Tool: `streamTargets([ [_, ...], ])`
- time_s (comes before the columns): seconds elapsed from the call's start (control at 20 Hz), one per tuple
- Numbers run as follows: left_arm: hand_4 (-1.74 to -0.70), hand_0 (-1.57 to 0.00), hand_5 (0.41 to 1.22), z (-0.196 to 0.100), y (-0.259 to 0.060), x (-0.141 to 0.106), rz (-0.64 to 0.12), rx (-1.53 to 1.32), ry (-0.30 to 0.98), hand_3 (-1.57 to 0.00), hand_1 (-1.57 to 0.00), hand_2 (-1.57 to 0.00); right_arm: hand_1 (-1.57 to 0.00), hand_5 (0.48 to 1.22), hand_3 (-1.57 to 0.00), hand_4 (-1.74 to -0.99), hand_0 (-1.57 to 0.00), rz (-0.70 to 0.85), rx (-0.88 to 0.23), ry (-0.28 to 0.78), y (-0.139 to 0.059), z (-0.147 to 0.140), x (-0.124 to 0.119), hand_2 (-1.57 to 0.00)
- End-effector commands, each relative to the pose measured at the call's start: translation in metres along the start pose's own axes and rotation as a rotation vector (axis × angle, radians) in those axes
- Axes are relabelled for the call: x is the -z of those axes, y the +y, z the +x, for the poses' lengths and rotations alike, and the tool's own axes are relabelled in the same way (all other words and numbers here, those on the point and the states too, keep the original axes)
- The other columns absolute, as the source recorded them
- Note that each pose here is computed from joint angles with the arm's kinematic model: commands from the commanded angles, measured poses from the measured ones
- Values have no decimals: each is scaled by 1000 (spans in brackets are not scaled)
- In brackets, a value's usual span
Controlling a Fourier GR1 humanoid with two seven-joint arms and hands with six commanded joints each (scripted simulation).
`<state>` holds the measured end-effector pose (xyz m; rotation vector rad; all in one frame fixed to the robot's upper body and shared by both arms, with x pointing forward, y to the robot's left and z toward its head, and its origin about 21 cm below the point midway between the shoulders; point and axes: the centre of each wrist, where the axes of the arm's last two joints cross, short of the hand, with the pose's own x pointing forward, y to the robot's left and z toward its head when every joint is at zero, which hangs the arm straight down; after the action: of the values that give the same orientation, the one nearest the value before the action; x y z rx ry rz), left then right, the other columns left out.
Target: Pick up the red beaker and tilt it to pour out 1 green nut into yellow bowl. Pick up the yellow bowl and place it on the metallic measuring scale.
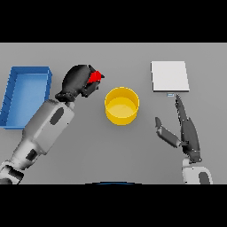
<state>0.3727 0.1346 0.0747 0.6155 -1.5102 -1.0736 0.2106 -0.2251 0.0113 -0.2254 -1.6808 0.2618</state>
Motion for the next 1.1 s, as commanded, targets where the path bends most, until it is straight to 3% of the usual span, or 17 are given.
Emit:
streamTargets([
  [0.0, -1739, -1570, 1127, 4, -1, 1, -14, 82, -14, -1569, -1570, -1570, 1, 690, 1, -1256, 1, 3, -9, -2, 1, 0, -3, 1],
  [0.25, -1740, -1571, 1190, 15, 2, 10, -68, 378, -70, -1570, -1571, -1571, 1, 704, 1, -1274, 1, 1, -3, 6, 3, 2, -1, 1],
  [0.35, -1649, -1571, 1201, 22, 8, 15, -92, 478, -102, -1571, -1571, -1571, 1, 705, 1, -1284, 1, 4, 5, 2, 2, 1, -2, 1],
  [0.4, -1666, -1571, 1205, 29, 8, 16, -107, 523, -118, -1571, -1571, -1571, 1, 702, 1, -1283, 1, -2, 11, -5, 0, 1, -3, 1],
  [0.6, -1701, -1571, 1215, 47, 7, 24, -203, 736, -188, -1277, -1571, -1571, 1, 678, 1, -1292, 1, -17, 47, -1, 4, -3, -4, 1],
  [0.8, -1723, -1571, 1218, 65, 2, 30, -274, 925, -289, -1451, -1571, -1571, 1, 653, 1, -1294, 1, -23, 88, 13, 6, -7, -1, 1],
  [1.05, -1735, -1571, 1220, 75, -8, 33, -337, 1157, -313, -1532, -1571, -1571, 1, 631, 1, -1293, 1, -34, 75, 1, 3, -8, -6, 1],
])
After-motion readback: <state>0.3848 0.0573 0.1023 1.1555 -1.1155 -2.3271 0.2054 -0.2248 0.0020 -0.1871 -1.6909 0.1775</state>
